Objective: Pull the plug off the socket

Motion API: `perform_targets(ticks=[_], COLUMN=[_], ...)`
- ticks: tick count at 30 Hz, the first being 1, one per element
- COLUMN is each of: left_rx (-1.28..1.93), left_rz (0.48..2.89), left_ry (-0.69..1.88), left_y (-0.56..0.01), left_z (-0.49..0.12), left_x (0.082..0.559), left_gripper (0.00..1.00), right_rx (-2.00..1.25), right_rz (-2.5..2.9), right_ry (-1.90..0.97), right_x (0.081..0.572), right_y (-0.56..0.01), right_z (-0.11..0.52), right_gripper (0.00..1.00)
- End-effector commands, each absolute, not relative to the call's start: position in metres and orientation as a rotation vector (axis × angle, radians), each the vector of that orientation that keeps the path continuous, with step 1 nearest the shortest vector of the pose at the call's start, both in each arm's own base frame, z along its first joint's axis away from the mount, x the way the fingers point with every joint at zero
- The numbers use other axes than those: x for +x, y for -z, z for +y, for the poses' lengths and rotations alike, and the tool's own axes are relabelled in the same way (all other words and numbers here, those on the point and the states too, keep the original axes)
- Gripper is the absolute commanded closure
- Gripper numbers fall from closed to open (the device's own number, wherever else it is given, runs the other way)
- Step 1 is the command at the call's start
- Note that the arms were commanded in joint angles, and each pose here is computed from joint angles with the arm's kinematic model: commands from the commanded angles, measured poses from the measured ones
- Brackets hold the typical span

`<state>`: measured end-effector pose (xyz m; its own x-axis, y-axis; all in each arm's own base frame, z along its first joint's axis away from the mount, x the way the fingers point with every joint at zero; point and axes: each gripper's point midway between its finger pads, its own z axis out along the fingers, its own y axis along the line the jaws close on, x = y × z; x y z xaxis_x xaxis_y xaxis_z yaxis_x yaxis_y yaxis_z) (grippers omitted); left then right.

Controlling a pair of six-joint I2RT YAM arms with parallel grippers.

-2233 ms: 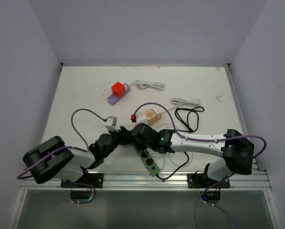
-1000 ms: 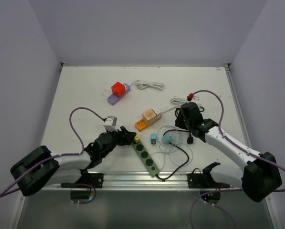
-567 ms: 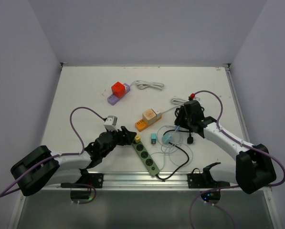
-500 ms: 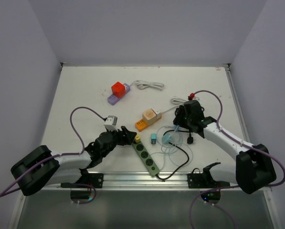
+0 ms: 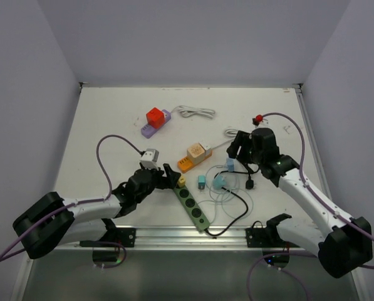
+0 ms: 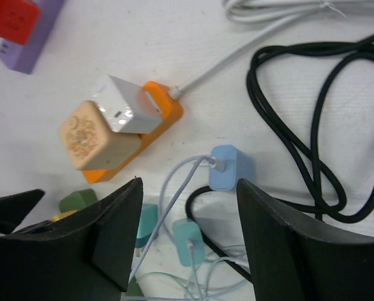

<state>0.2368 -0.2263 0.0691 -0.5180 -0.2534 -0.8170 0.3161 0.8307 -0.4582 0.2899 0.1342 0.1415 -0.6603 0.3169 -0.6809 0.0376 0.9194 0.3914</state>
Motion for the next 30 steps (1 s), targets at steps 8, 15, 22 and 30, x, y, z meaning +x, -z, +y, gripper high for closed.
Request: perform_targets(ticks=[8, 15, 22, 30], left_rx=[0.186, 0.182, 0.144, 0.014], left_rz=[2.03, 1.971, 1.93, 1.921], left_ry=[0.569, 0.592, 0.554, 0.506], left_y=[-0.089, -0.122, -0.145, -0.148], left_z=[-0.228, -0.229, -0.213, -0.184], left_x=[0.248, 0.251, 0.249, 0.244], left_gripper=[0.12, 0.11, 0.1, 0.12], right_rx=[-0.075, -0.332, -0.502, -0.581], right_rz=[2.143, 2.149, 2.178, 2.198], right_ry=[-0.739, -0.729, -0.649, -0.581], right_x=[0.265, 0.232, 0.215, 0.215], right_y=[-0.208, -0.202, -0.182, -0.16], right_z=[0.193, 0.237, 0.273, 0.31], right_gripper=[0.38, 0.51, 0.45, 0.34])
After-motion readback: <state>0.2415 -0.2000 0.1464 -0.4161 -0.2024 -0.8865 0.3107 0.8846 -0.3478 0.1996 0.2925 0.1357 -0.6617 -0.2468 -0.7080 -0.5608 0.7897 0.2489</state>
